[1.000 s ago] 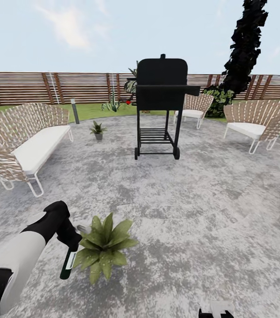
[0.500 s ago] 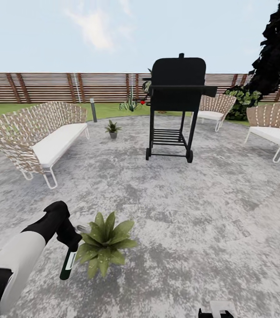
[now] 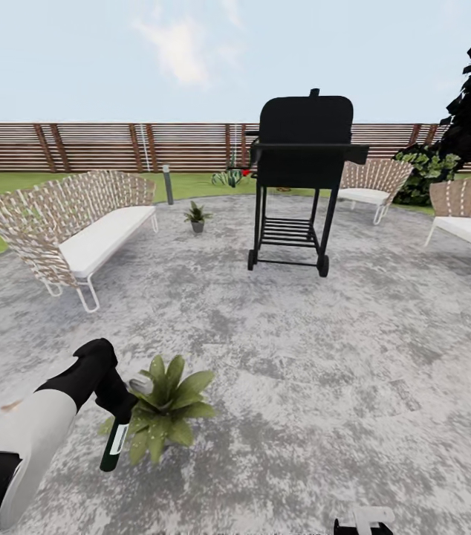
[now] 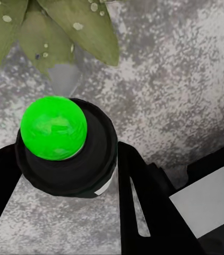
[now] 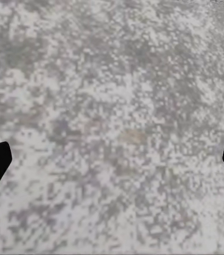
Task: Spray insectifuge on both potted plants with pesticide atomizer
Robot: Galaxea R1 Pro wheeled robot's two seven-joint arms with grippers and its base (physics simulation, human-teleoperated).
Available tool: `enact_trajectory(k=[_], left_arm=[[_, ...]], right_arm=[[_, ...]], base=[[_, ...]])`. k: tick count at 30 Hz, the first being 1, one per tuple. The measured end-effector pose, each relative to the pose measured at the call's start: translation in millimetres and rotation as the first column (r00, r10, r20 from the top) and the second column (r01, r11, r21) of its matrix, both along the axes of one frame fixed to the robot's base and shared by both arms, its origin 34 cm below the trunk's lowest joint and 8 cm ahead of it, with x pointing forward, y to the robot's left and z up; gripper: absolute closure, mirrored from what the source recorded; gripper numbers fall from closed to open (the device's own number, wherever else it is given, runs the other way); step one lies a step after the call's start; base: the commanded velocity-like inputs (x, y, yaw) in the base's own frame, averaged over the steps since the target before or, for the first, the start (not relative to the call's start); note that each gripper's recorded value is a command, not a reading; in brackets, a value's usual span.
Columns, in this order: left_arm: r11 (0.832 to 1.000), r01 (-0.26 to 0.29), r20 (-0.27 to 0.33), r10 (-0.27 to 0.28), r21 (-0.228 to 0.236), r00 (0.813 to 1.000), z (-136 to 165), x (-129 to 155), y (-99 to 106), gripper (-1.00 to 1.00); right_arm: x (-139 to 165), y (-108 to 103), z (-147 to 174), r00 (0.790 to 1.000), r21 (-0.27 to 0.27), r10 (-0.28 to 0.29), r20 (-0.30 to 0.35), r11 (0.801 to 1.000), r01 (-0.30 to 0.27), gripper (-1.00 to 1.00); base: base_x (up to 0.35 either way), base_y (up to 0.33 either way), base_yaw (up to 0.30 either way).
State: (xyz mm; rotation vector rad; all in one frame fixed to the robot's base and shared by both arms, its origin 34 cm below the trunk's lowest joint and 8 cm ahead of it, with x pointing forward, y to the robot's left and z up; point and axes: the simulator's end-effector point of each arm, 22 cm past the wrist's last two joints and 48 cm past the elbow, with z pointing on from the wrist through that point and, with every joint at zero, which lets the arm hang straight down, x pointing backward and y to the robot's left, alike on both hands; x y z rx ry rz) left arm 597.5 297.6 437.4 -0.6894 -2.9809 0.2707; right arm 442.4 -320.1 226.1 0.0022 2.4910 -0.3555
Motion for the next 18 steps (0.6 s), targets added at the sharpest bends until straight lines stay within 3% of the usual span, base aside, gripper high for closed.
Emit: enact_trajectory(k=[5,14,18], left_arm=[[1.0,-0.002,0.001,0.002,-0.001,1.0,0.5,0.4,0.6,1.0],[1.0,-0.009,-0.001,0.009,-0.006,1.0,0.3,-0.6,0.8,1.0],[1.0,-0.005,-0.017,0.005,-0.004,1.0,-3.3,-5.8,2.5,1.0]], right_arm=[[-0.6,0.0,-0.2,1.0,0.0,0.0,-0.001,1.0,0.0,-1.0],[-0.5,0.2,0.1,1.0,0.001,0.0,-0.001,1.0,0.0,-1.0],[-0.6,0.2,-0.2,1.0,0.001,0.001,-0.001,1.0,-0.001,-1.0]], base=[[-0.116,-0.239,0.268],[0.242,-0.125,0.277],[0.071,-0.007,0.101]])
